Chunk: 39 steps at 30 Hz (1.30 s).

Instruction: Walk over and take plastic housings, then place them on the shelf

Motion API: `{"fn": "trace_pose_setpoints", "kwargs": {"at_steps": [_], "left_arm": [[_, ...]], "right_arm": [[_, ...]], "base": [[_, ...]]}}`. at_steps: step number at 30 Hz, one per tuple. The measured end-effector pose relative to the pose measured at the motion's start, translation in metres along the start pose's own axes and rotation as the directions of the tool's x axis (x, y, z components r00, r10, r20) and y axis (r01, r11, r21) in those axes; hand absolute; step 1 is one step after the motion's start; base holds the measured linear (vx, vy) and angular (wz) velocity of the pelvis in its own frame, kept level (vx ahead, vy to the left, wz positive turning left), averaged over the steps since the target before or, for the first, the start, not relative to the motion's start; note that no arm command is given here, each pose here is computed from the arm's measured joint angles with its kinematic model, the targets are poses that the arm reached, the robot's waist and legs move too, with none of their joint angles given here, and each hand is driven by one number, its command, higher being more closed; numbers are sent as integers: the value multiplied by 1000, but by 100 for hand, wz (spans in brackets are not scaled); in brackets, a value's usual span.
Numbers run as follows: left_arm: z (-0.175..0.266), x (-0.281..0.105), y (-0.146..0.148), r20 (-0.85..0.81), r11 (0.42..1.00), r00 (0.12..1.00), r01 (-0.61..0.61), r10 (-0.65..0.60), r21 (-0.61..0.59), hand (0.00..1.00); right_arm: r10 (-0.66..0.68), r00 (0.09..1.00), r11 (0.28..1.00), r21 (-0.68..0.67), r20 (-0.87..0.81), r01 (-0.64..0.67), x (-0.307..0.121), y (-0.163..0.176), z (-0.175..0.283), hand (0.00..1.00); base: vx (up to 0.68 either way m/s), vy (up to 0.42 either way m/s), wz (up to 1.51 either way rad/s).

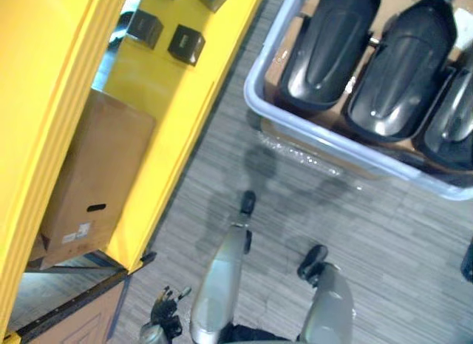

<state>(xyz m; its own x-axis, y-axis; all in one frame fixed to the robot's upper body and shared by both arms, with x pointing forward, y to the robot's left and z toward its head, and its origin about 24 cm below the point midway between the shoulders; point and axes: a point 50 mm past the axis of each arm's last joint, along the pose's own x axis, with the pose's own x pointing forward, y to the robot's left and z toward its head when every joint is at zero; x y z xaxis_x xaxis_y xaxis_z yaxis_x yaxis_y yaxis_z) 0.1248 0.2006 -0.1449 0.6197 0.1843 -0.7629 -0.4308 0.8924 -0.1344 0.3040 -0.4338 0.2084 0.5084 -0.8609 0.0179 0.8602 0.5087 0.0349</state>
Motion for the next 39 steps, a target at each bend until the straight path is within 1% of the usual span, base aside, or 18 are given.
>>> {"fn": "trace_pose_setpoints", "kwargs": {"at_steps": [2, 3, 4, 6, 9, 14, 17, 19, 22, 23, 25, 28, 31, 34, 36, 39], "left_arm": [[0, 0, -1, 0, 1000, 1000, 8, -8, 1, 0], [-1, 0, -3, -2, 1000, 1000, 11, -11, -2, 0], [-2, 0, -5, -3, 1000, 1000, 16, -16, -6, 0], [-3, 0, -7, -6, 1000, 1000, 21, -21, -9, 0], [-4, -1, -9, -8, 999, 999, 31, -31, -7, 0], [-4, -1, -9, -1, 999, 999, 36, -36, -3, 0], [-2, -1, -14, 21, 999, 998, 55, -55, -3, 0], [0, 0, -16, 33, 998, 998, 60, -59, -5, 0], [8, 1, -19, 76, 998, 995, 69, -68, -13, 0], [9, 1, -19, 81, 997, 994, 70, -68, -14, 0], [15, 1, -21, 119, 997, 990, 77, -74, -19, 0], [23, 2, -23, 158, 996, 985, 77, -69, -48, 0], [29, 2, -24, 196, 996, 979, 75, -64, -49, 0], [40, 2, -26, 247, 993, 967, 88, -66, -79, 0], [48, 3, -23, 266, 987, 963, 72, -30, -147, 0], [67, 2, -12, 318, 980, 947, 27, 38, -196, 0]], "right_arm": [[1, 1000, 1000, -11, -18, -1, 0, 0, -3, 0], [9, 999, 1000, -20, -39, -9, 0, -1, -6, 100], [23, 999, 998, -57, -47, -26, 0, 1, -8, 100], [34, 998, 995, -88, -49, -38, 0, 1, -9, 100], [31, 998, 985, -168, -55, -40, 3, -7, -5, 100], [-2, 999, 959, -284, -49, -12, 6, -18, -1, 100], [-27, 998, 936, -353, -54, 6, 6, -19, 0, 100], [-49, 997, 915, -402, -53, 24, 6, -21, 0, 100], [-95, 995, 849, -524, -27, 67, 6, -23, -1, 100], [-96, 995, 846, -528, -26, 68, 6, -23, -1, 100], [-112, 994, 801, -592, -8, 86, 5, -23, -2, 100], [-115, 993, 759, -642, 24, 103, 4, -22, -1, 100], [-114, 992, 735, -668, 47, 116, 3, -18, -2, 100], [-114, 991, 713, -688, 74, 134, 2, -14, -3, 100], [-100, 987, 690, -706, 124, 159, -1, -6, -4, 100], [-87, 979, 677, -710, 184, 194, -3, 1, 1, 100]], "base": [[0, 0, 0], [9, 5, 5], [2, 10, 5], [-2, 6, 2], [0, 0, 0], [0, 0, 0], [0, 0, 0], [0, 0, 0], [0, 0, 0], [0, 0, 0], [0, 0, 0], [0, 0, 0], [0, 0, 0], [0, 0, 0], [0, 0, 0], [38, -14, -1]]}}
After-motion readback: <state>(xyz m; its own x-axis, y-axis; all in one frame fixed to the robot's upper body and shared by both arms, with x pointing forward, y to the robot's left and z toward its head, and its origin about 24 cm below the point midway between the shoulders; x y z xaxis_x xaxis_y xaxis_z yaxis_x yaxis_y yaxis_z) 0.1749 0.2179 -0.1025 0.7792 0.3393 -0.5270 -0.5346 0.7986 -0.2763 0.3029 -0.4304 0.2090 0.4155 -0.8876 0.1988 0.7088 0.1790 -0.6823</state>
